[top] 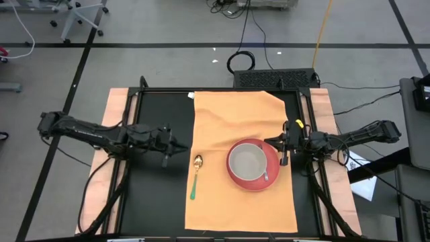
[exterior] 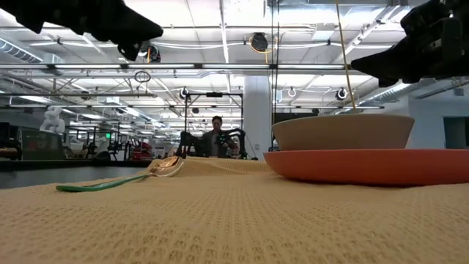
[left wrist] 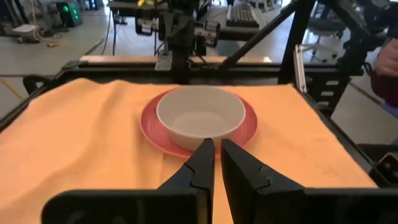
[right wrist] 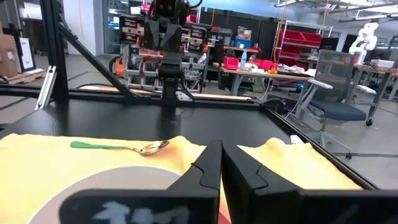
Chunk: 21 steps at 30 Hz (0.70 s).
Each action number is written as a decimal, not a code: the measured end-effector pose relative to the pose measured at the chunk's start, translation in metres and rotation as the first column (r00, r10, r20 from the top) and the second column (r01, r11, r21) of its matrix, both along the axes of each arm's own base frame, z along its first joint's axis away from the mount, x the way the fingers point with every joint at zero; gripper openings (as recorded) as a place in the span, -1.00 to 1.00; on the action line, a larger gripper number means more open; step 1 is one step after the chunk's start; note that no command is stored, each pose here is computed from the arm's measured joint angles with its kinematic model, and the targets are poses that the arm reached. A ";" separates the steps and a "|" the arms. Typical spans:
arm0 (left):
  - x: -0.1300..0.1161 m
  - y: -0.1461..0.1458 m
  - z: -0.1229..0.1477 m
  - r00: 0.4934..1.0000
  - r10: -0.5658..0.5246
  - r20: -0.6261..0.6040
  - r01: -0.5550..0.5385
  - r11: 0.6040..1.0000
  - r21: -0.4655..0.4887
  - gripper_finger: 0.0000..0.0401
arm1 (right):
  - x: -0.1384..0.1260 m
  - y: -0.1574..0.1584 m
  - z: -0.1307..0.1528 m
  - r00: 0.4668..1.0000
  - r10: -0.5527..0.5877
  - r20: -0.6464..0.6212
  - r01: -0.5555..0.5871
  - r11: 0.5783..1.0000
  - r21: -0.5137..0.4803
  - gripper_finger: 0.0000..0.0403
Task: Set table place
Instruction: Put the spoon into the bowl on the napkin
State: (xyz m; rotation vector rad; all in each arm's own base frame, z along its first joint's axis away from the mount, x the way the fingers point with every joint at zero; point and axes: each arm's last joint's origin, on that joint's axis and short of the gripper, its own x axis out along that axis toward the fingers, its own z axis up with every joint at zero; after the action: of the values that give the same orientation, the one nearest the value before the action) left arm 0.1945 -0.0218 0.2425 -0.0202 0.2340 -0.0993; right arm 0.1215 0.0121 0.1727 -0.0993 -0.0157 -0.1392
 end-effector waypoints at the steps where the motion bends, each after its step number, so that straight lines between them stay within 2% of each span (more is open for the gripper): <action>1: 0.000 0.000 0.002 1.000 0.000 0.008 0.000 1.000 -0.001 -0.84 | 0.000 0.000 0.000 1.000 0.000 0.005 0.000 1.000 0.004 -1.00; 8: 0.000 0.000 0.003 1.000 -0.006 0.022 0.006 1.000 0.024 -0.85 | 0.000 0.000 0.003 1.000 -0.002 0.025 0.002 1.000 -0.011 -1.00; 14: 0.000 0.000 0.004 0.999 -0.036 0.034 0.032 0.993 0.117 -0.85 | 0.000 0.000 0.003 1.000 -0.002 0.023 0.003 1.000 -0.022 -1.00; 21: 0.001 0.000 0.011 0.994 -0.038 0.105 0.025 0.992 0.123 -0.85 | -0.001 0.000 0.011 0.995 -0.008 0.098 0.020 0.992 -0.123 -1.00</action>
State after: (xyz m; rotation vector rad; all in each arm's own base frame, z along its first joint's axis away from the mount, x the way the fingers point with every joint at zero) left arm 0.1955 -0.0221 0.2531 0.1094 0.1328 -0.1174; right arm 0.1205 0.0119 0.1841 -0.2169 -0.1210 -0.1569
